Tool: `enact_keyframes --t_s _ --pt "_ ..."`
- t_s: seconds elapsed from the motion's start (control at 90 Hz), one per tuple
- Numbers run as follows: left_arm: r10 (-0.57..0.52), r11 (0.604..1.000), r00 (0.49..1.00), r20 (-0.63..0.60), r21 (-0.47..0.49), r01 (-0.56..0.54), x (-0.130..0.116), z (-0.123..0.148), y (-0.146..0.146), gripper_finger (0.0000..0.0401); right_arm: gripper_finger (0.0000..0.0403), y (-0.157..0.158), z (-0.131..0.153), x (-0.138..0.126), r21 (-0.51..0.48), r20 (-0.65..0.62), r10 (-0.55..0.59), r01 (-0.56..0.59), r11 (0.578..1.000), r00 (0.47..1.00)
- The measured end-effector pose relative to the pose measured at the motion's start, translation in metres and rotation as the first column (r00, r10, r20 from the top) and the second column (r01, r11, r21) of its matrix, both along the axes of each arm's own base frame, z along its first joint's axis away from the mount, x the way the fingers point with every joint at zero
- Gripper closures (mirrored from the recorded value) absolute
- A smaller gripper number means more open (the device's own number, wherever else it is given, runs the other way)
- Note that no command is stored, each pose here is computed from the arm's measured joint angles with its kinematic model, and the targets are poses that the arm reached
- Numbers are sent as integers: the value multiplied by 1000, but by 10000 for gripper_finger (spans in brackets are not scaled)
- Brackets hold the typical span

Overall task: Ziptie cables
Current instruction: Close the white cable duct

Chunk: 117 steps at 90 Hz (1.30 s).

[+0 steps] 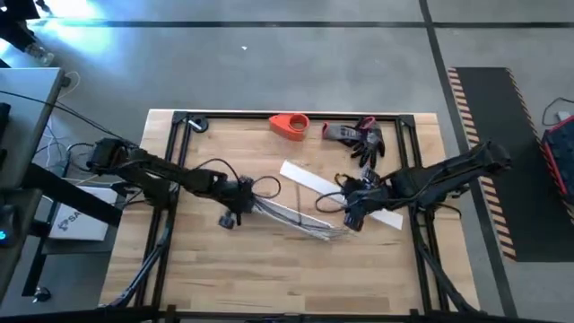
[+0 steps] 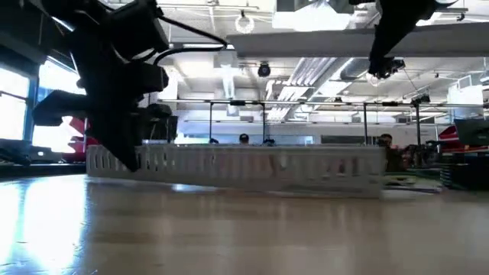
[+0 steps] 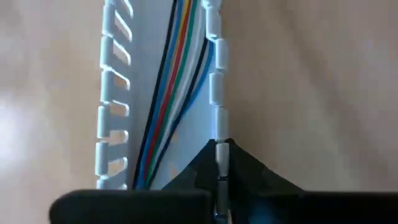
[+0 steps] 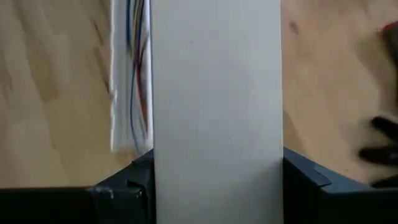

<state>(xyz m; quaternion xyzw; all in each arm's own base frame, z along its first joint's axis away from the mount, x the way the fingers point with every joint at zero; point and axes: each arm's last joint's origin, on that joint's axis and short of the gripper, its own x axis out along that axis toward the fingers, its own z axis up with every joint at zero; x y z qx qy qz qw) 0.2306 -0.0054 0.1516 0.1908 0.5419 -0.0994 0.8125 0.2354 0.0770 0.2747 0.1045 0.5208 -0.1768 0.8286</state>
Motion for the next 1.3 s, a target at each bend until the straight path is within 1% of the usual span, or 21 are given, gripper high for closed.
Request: enact_keyframes --t_s 0.067,0.111,0.189,0.244,0.322,0.422,0.5,0.556,0.6,0.633,0.678,0.722,0.756,0.8,0.856,0.944,0.978,1.044,1.133,1.222,1.3 --pt "15 998 997 -72 54 -11 -9 2 10 396 210 6 -7 1 -3 -45 -5 5 1000 999" --pt "22 997 994 -107 72 -14 -14 3 17 389 210 11 -12 1 -7 -68 -8 8 1000 998" --pt "56 996 988 -147 76 -46 -22 6 28 372 210 19 -18 0 -11 -98 -12 11 1000 995" --pt "112 993 981 -156 64 -103 -28 9 35 354 210 25 -20 -1 -10 -106 -11 10 1000 994" --pt "206 978 969 -138 47 -201 -34 16 43 322 210 32 -22 -6 -14 -126 -12 10 1000 992" --pt "269 963 958 -104 9 -270 -43 27 48 279 210 40 -23 -15 -23 -153 -23 19 1000 988" --pt "311 948 949 -50 -52 -313 -46 40 48 250 210 43 -23 -20 -35 -171 -25 19 999 985" --pt "346 933 938 13 -114 -342 -43 50 47 234 210 45 -23 -22 -40 -179 -17 10 999 984" --pt "377 914 923 76 -189 -358 -37 56 45 226 210 46 -23 -23 -44 -182 -2 -6 999 983" --pt "381 906 916 122 -248 -344 -32 59 42 222 210 46 -23 -23 -50 -187 16 -26 998 982" --pt "360 902 915 181 -316 -293 -23 62 37 220 210 46 -23 -23 -59 -198 39 -52 997 979" --pt "316 911 914 253 -351 -218 -12 64 31 220 210 45 -23 -24 -68 -211 48 -64 996 976" --pt "272 924 908 318 -351 -154 -3 65 26 220 210 44 -23 -24 -76 -220 52 -71 995 974" --pt "212 941 896 390 -328 -80 9 65 19 220 210 42 -23 -25 -88 -236 49 -72 994 970" --pt "153 959 864 480 -282 -13 27 60 10 219 210 41 -23 -28 -101 -262 39 -68 993 964" --pt "132 969 805 578 -248 20 53 48 1 212 210 39 -24 -33 -93 -315 19 -51 994 949" --pt "125 971 790 600 -239 27 63 44 0 207 210 40 -24 -35 -84 -335 16 -47 995 942" --pt "101 977 789 606 -211 38 82 35 1 194 210 42 -24 -38 -66 -356 15 -41 997 934" --pt "87 981 816 571 -191 29 107 25 5 172 210 45 -24 -40 -51 -361 16 -37 998 932" --pt "79 984 861 503 -176 13 126 15 9 146 210 49 -24 -42 -32 -368 16 -29 999 930" --pt "38 990 903 429 -139 25 139 5 13 125 210 52 -24 -44 -28 -364 5 -16 999 931"
